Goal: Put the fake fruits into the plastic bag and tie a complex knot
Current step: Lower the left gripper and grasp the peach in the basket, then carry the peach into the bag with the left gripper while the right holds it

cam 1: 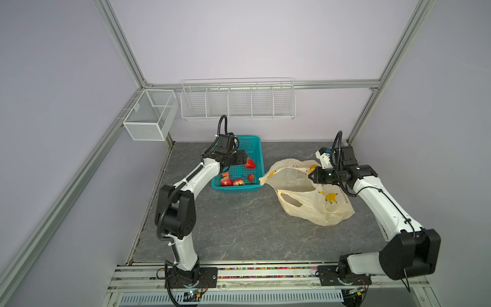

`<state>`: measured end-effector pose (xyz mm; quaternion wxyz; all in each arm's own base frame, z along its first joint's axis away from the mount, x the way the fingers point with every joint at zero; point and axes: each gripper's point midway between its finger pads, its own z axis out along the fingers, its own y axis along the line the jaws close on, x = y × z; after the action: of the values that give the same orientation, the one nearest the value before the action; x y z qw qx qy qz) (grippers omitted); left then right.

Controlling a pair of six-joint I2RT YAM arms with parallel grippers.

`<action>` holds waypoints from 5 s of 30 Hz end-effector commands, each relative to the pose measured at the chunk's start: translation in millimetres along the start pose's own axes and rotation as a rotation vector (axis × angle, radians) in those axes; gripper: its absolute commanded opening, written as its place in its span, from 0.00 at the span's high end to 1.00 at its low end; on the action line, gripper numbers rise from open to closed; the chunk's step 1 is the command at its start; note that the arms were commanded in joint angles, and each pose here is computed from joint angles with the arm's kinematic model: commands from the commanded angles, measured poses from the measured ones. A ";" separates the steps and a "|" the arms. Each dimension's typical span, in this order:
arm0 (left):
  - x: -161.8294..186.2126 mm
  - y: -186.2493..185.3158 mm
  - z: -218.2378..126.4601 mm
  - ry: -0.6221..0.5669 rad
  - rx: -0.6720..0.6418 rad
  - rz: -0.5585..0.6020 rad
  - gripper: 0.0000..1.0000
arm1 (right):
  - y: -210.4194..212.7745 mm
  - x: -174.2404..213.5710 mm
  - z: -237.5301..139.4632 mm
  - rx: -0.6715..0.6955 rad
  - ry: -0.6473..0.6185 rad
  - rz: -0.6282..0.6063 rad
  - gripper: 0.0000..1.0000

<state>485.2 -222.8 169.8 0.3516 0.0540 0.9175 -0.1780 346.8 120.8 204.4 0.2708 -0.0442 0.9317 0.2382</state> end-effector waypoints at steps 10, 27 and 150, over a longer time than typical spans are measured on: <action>17.4 1.4 98.1 0.254 0.052 0.016 0.23 | -0.4 0.0 1.8 -0.014 -0.004 -0.007 0.93; 35.3 -1.4 128.6 0.298 0.102 -0.020 0.24 | -2.7 3.8 5.8 -0.018 0.005 0.000 0.93; 148.3 -260.1 -27.5 -0.203 0.520 0.461 0.26 | 9.9 27.6 21.1 -0.163 0.034 0.095 0.93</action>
<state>291.0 -449.6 190.3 0.4616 0.3255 0.7546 -0.3341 332.3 136.7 183.2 0.2452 -0.0240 0.9167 0.3146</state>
